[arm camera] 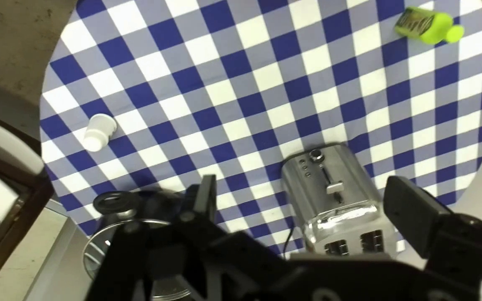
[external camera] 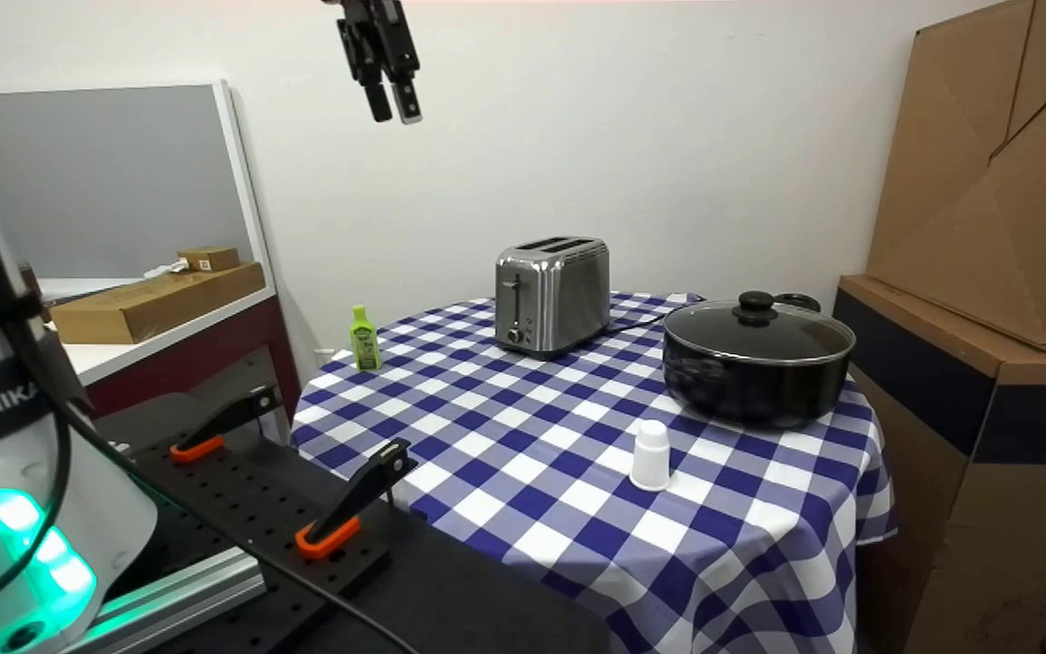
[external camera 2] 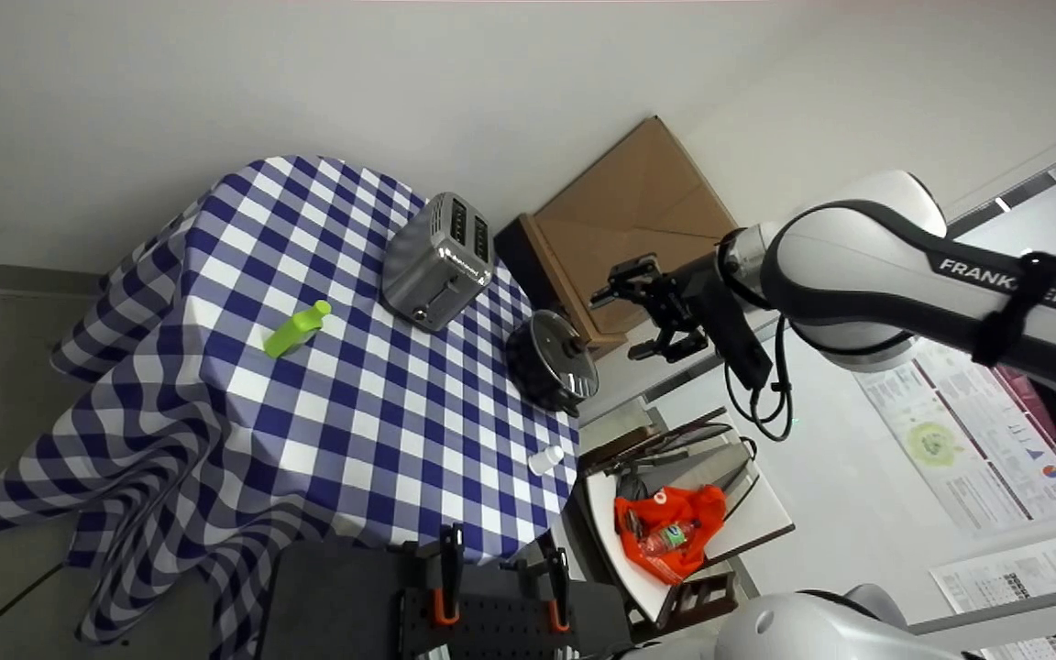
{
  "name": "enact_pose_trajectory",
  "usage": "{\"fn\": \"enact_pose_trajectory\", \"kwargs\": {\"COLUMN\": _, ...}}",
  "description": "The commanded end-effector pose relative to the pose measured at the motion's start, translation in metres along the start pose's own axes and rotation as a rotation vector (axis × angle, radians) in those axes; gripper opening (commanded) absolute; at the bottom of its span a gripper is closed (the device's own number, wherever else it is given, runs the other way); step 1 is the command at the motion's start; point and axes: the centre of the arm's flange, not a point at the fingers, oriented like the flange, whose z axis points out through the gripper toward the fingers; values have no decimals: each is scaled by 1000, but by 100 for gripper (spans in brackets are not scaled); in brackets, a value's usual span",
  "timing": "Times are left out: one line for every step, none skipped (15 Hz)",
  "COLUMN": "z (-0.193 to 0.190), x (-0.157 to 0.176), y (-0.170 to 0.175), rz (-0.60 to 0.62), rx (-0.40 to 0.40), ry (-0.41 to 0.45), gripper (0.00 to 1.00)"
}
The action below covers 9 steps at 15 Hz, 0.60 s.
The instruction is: Move the white objects to the left
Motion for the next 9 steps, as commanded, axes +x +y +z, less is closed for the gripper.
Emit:
{"fn": "enact_pose_trajectory", "kwargs": {"z": 44, "x": 28, "y": 41, "rz": 68, "rx": -50, "ry": 21, "gripper": 100}}
{"fn": "enact_pose_trajectory", "kwargs": {"z": 57, "x": 34, "y": 54, "rz": 89, "rx": -64, "ry": 10, "gripper": 100}}
{"fn": "enact_pose_trajectory", "kwargs": {"z": 68, "x": 37, "y": 65, "rz": 111, "rx": -77, "ry": 1, "gripper": 100}}
{"fn": "enact_pose_trajectory", "kwargs": {"z": 78, "x": 39, "y": 76, "rz": 129, "rx": -87, "ry": -9, "gripper": 100}}
{"fn": "enact_pose_trajectory", "kwargs": {"z": 88, "x": 41, "y": 88, "rz": 150, "rx": -99, "ry": -18, "gripper": 100}}
{"fn": "enact_pose_trajectory", "kwargs": {"z": 98, "x": 43, "y": 102, "rz": 173, "rx": -107, "ry": -28, "gripper": 100}}
{"fn": "enact_pose_trajectory", "kwargs": {"z": 106, "x": 44, "y": 115, "rz": 198, "rx": -115, "ry": -36, "gripper": 100}}
{"fn": "enact_pose_trajectory", "kwargs": {"z": 115, "x": 46, "y": 130, "rz": 223, "rx": -120, "ry": -44, "gripper": 100}}
{"fn": "enact_pose_trajectory", "kwargs": {"z": 122, "x": 48, "y": 145, "rz": 249, "rx": -125, "ry": -50, "gripper": 100}}
